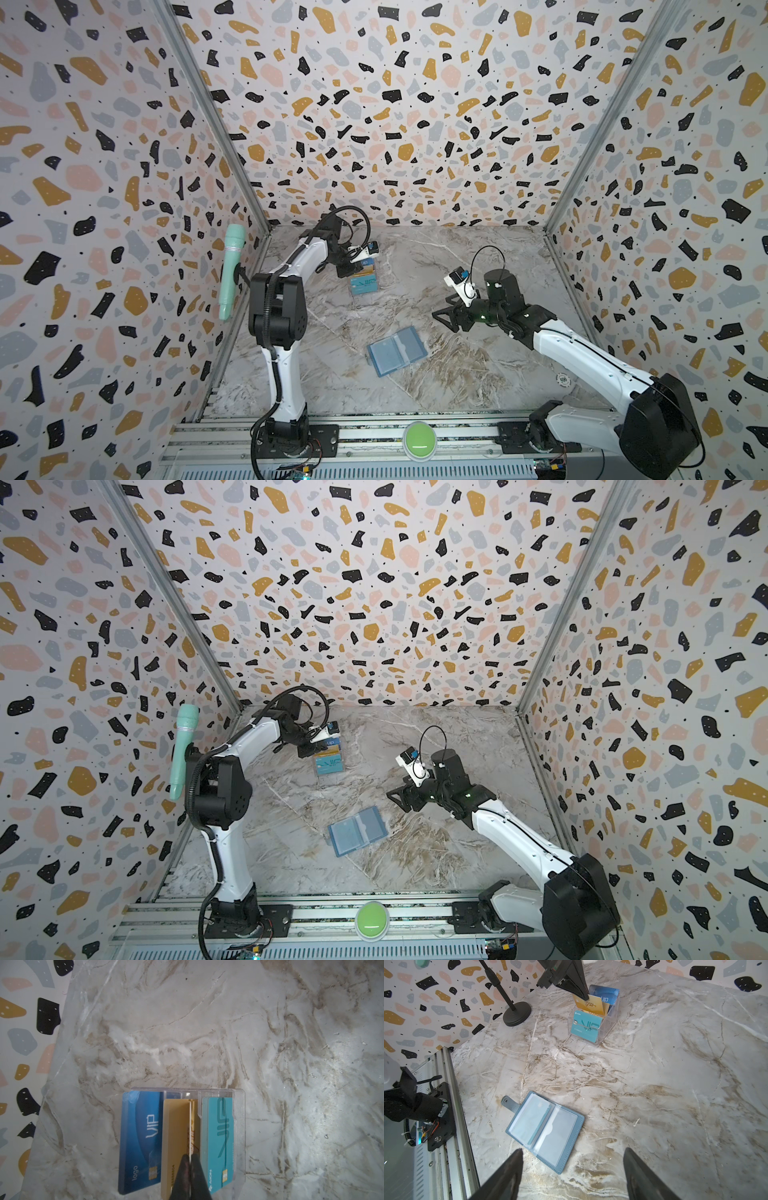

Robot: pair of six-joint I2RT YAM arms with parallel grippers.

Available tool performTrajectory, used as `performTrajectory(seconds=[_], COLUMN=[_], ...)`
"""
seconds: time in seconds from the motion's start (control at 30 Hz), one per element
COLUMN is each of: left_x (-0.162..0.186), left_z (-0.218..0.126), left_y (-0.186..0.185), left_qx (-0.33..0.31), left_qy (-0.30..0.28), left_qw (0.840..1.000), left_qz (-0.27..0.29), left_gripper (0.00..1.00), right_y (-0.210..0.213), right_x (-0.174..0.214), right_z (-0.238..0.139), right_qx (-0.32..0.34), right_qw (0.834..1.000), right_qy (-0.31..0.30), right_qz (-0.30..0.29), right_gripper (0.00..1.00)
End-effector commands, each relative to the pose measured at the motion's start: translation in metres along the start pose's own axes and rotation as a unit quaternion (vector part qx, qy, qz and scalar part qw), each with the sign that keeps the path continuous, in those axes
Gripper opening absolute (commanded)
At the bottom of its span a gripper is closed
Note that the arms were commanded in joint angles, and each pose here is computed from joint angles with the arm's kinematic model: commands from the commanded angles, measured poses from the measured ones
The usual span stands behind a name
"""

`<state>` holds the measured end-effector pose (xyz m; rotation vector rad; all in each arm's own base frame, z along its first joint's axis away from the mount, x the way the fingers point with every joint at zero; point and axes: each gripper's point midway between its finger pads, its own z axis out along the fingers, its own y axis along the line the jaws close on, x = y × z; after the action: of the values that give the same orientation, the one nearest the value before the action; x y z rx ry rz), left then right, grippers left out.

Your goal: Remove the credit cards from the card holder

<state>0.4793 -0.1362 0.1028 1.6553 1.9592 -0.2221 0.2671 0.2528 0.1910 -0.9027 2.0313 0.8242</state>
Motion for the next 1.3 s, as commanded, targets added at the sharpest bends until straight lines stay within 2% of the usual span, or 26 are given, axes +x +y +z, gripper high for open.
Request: performTrajectory(seconds=[0.0, 0.2, 0.33, 0.6, 0.8, 0.83, 0.9, 0.97, 1.13, 1.17, 1.27], left_x=[0.004, 0.006, 0.006, 0.003, -0.014, -0.020, -0.027, -0.032, -0.051, -0.053, -0.057], left_z=[0.000, 0.006, 0.009, 0.013, -0.006, -0.012, -0.025, -0.041, -0.074, -0.082, -0.107], left_y=[0.002, 0.002, 0.005, 0.009, 0.026, 0.031, 0.044, 0.061, 0.064, 0.066, 0.068], left_qx=[-0.001, 0.002, -0.004, -0.011, -0.051, -0.062, -0.096, -0.140, -0.162, -0.173, -0.198], left_qy=[-0.005, -0.006, -0.009, -0.021, -0.047, -0.056, -0.071, -0.085, -0.114, -0.116, -0.119], left_qw=[1.000, 1.000, 0.999, 0.998, 0.994, 0.992, 0.984, 0.967, 0.956, 0.952, 0.937], left_qz=[-0.009, -0.019, -0.035, -0.055, -0.085, -0.093, -0.131, -0.196, -0.217, -0.226, -0.262], left_gripper=[0.00, 0.00, 0.12, 0.20, 0.30, 0.33, 0.45, 0.58, 0.64, 0.68, 0.70], right_y=[0.004, 0.004, 0.004, 0.004, 0.004, 0.004, 0.004, 0.003, 0.004, 0.004, 0.003], right_x=[-0.005, -0.004, -0.004, -0.004, -0.004, -0.005, -0.004, -0.004, -0.005, -0.006, -0.004], right_z=[-0.004, -0.004, -0.005, -0.005, -0.005, -0.004, -0.003, -0.002, -0.002, -0.003, -0.002], right_qx=[-0.004, -0.004, -0.003, -0.003, -0.004, -0.005, -0.004, -0.004, -0.006, -0.006, -0.002], right_qw=[1.000, 1.000, 1.000, 1.000, 1.000, 1.000, 1.000, 1.000, 1.000, 1.000, 1.000], right_qy=[-0.012, -0.011, -0.012, -0.013, -0.013, -0.013, -0.012, -0.010, -0.010, -0.011, -0.008], right_qz=[-0.011, -0.011, -0.011, -0.012, -0.011, -0.011, -0.008, -0.005, 0.004, 0.005, 0.017], right_gripper=[0.76, 0.76, 0.76, 0.77, 0.76, 0.77, 0.77, 0.77, 0.77, 0.77, 0.77])
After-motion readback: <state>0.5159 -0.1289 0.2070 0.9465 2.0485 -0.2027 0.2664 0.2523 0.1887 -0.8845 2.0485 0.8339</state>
